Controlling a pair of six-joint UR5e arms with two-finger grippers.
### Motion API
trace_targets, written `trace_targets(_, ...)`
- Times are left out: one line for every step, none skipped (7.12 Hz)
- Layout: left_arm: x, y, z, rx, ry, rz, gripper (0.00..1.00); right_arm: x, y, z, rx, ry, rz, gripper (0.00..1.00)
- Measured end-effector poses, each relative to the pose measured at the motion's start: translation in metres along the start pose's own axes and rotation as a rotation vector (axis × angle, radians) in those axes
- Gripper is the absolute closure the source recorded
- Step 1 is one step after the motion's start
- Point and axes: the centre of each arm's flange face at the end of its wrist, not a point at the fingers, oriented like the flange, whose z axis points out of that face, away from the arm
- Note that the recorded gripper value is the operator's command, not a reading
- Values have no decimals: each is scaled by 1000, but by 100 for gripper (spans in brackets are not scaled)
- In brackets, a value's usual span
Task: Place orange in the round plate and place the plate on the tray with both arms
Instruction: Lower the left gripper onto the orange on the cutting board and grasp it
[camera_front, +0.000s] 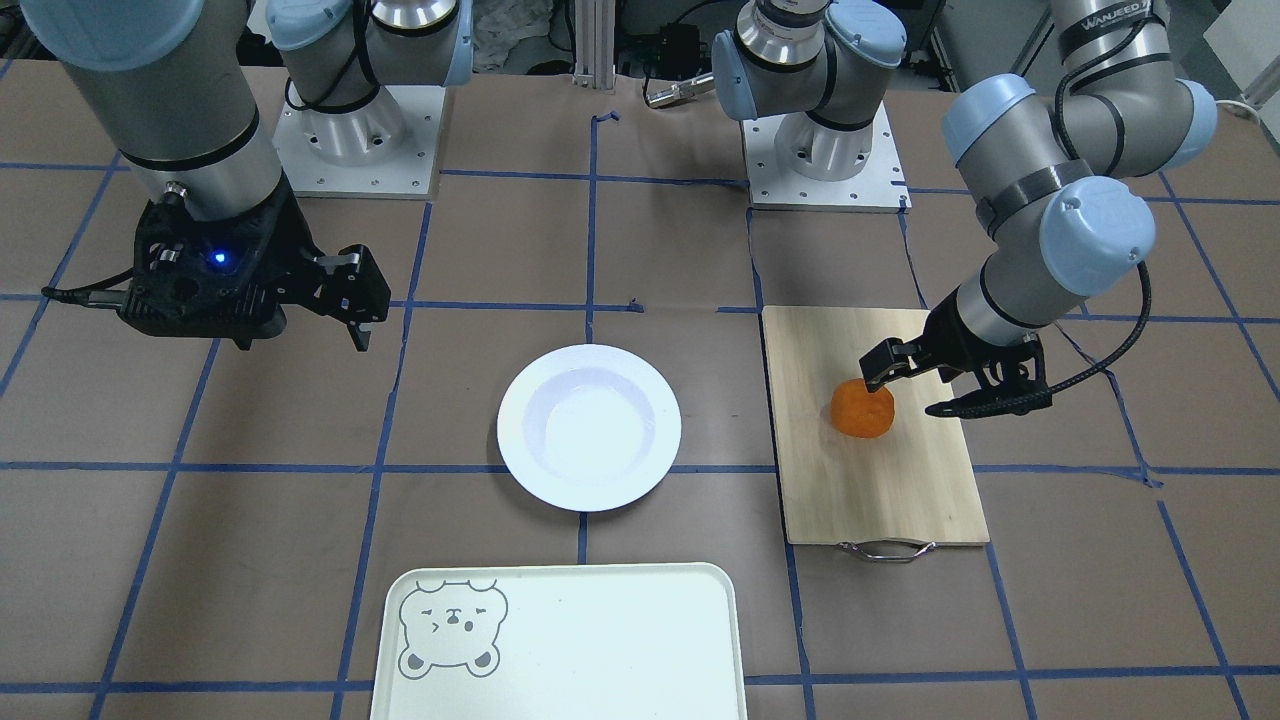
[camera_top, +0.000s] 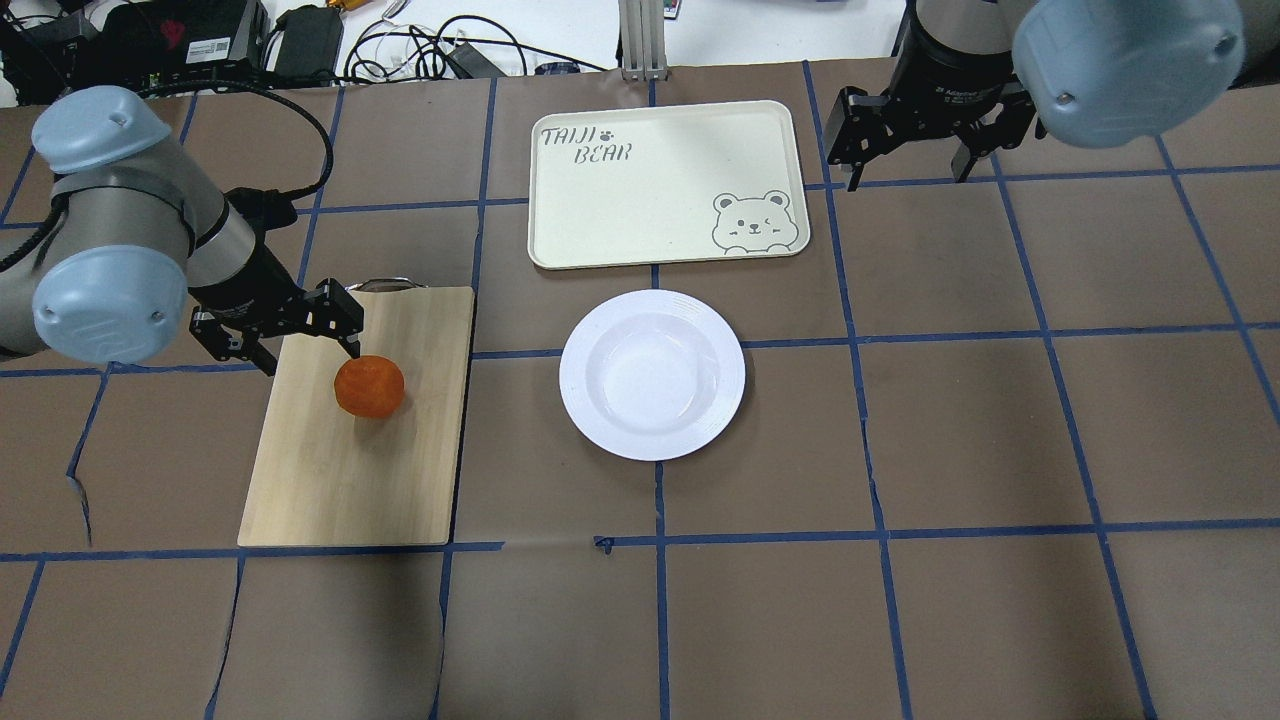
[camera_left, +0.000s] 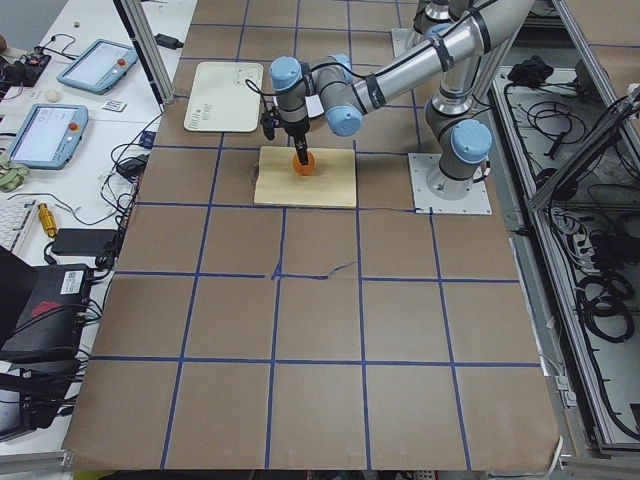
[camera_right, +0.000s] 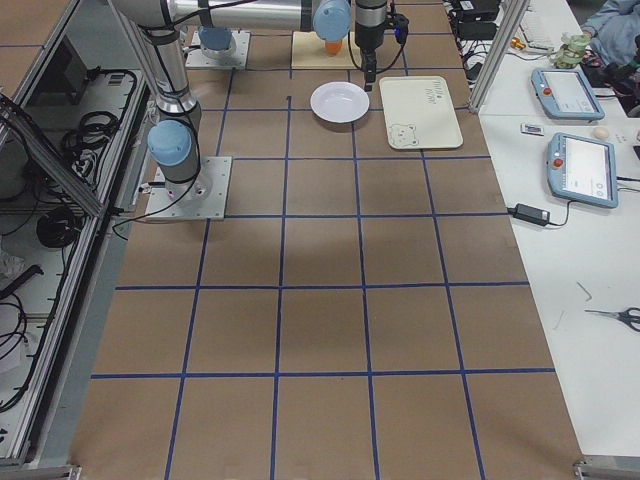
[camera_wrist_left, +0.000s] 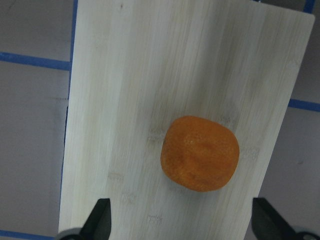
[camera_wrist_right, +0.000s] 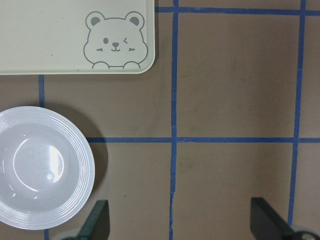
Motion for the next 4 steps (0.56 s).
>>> trace_targets(0, -5, 12, -2, 2, 20, 0, 0, 0, 0, 0, 0, 0, 0)
trace_targets(2, -9, 23, -10, 4, 52, 0, 0, 0, 0, 0, 0, -1, 0)
trace_targets(7, -12, 32, -19, 18, 74, 0, 0, 0, 0, 0, 0, -1, 0)
trace_targets(12, -15, 40, -28, 45, 87, 0, 0, 0, 0, 0, 0, -1, 0)
